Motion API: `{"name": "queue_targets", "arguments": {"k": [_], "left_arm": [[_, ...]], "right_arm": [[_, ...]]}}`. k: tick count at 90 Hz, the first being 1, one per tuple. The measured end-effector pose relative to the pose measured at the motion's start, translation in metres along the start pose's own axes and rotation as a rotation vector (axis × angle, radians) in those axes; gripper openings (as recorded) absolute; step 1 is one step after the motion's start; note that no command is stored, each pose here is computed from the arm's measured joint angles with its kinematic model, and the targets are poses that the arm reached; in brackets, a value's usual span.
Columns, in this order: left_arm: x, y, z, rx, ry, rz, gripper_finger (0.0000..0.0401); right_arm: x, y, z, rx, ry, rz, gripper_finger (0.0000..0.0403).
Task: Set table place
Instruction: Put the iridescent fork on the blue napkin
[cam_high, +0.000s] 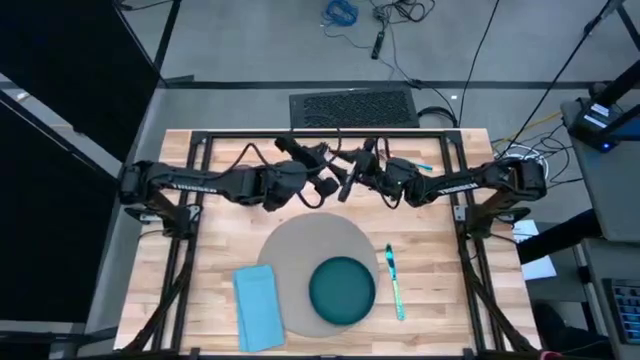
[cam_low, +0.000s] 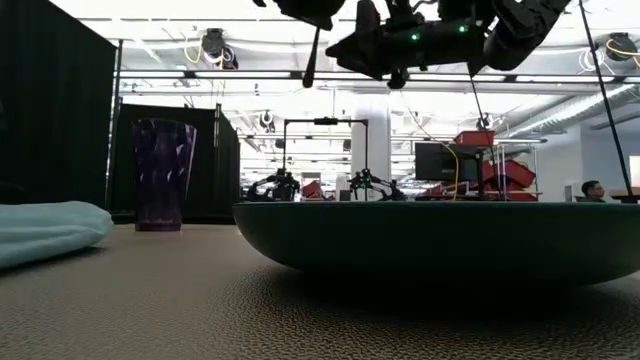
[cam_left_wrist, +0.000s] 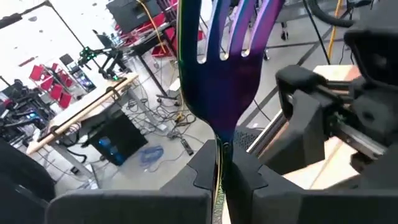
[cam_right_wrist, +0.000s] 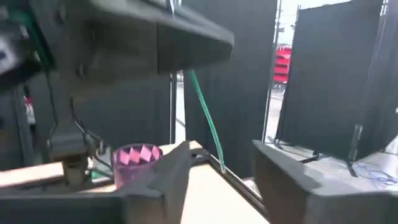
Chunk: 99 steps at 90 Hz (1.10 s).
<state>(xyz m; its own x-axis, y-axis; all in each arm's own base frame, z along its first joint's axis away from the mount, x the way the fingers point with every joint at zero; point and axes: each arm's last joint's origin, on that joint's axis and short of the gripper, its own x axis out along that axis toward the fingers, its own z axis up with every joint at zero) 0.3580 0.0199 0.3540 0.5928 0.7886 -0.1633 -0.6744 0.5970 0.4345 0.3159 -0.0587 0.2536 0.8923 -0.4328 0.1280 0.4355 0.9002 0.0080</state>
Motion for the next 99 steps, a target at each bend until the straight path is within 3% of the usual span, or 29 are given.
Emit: {"name": "queue_targets", "arguments": {"k": [10,25,41,54,68,82,99], "left_arm": [[-0.007,0.008,0.012,0.037,-0.013,0.032,0.0001],[-0.044,0.042,0.037,0.005,0.014,0.032,0.0001],[-0.091,0.091,0.030,-0.192,0.173,-0.106,0.0001],[-0.119,0.115,0.005,-0.422,0.462,-0.292,0.0001],[-0.140,0.109,-0.012,-0.609,0.803,-0.393,0.0000],[-0.162,0.088,-0.013,-0.762,1.034,-0.464,0.0000],[-0.201,0.052,-0.026,-0.867,1.239,-0.392,0.0000]], "right_arm": [[-0.002,-0.012,0.007,-0.037,0.013,-0.098,0.0212],[-0.015,-0.036,0.024,-0.064,0.102,-0.254,0.0208],[-0.036,-0.056,0.041,-0.015,0.189,-0.319,0.0193],[-0.046,-0.057,0.043,-0.004,0.249,-0.299,0.0184],[-0.049,-0.056,0.035,0.045,0.341,-0.254,0.0176],[-0.051,-0.055,0.027,0.087,0.410,-0.256,0.0167],[-0.054,-0.044,0.025,0.099,0.441,-0.200,0.0157]]}}
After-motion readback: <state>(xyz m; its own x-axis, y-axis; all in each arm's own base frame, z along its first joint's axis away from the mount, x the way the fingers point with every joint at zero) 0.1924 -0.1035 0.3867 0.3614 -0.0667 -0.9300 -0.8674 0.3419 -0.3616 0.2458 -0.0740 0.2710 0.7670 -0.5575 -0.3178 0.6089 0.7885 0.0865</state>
